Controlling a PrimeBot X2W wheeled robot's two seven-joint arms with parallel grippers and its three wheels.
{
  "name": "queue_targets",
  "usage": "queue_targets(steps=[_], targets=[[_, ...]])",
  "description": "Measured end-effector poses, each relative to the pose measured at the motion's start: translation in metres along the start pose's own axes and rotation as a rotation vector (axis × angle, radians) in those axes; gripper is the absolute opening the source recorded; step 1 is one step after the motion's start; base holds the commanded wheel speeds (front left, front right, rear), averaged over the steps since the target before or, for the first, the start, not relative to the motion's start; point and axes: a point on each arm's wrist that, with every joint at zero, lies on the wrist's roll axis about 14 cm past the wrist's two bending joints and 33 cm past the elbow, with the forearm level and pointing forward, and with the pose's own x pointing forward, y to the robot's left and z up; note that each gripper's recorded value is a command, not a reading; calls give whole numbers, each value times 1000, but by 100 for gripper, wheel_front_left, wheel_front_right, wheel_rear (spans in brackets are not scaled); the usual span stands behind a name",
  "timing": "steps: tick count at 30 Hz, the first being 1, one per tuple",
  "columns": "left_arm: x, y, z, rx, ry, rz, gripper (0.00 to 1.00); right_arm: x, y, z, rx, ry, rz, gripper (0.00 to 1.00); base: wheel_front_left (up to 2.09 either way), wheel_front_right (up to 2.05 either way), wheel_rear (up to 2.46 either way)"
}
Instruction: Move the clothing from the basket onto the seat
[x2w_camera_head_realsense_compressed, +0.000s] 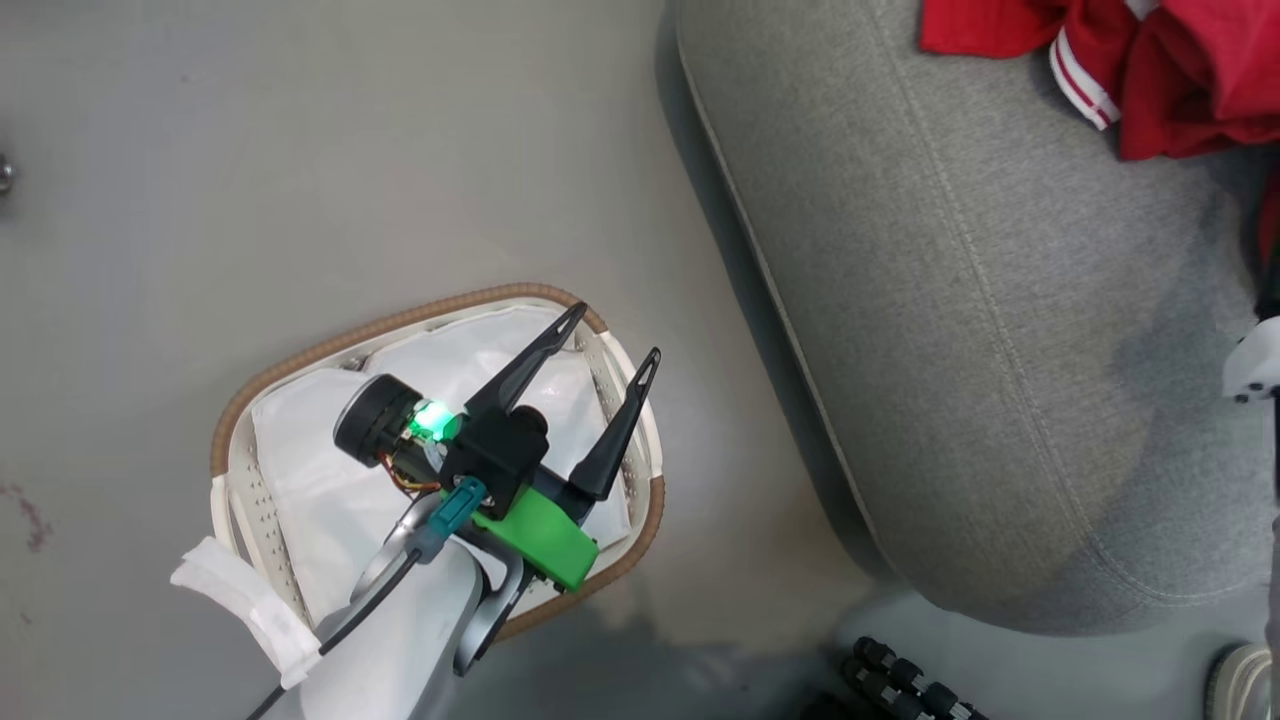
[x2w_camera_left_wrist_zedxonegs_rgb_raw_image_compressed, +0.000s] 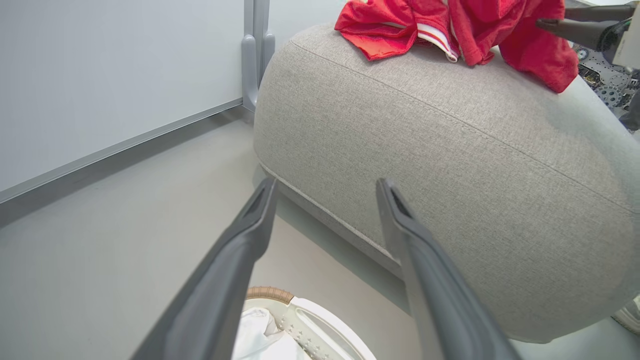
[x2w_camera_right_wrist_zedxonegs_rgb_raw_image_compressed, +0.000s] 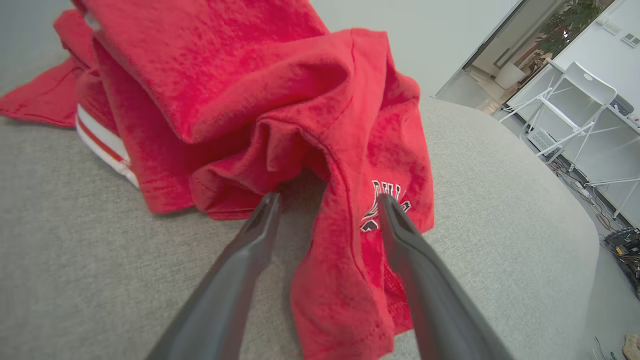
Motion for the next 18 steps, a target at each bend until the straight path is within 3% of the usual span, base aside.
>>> queue_targets(steps=[5, 13, 18], targets=[[-2, -5, 13, 10, -20, 7, 100, -16, -6, 8, -1, -24, 8, 100, 0, 0, 0], [-8, -6, 50, 20, -96, 63, 100, -20, -24, 61, -11, -176, 2, 100, 0, 0, 0], [-22, 9, 83, 18, -178, 159, 100, -17, -13, 92, -1, -257, 45, 100, 0, 0, 0]])
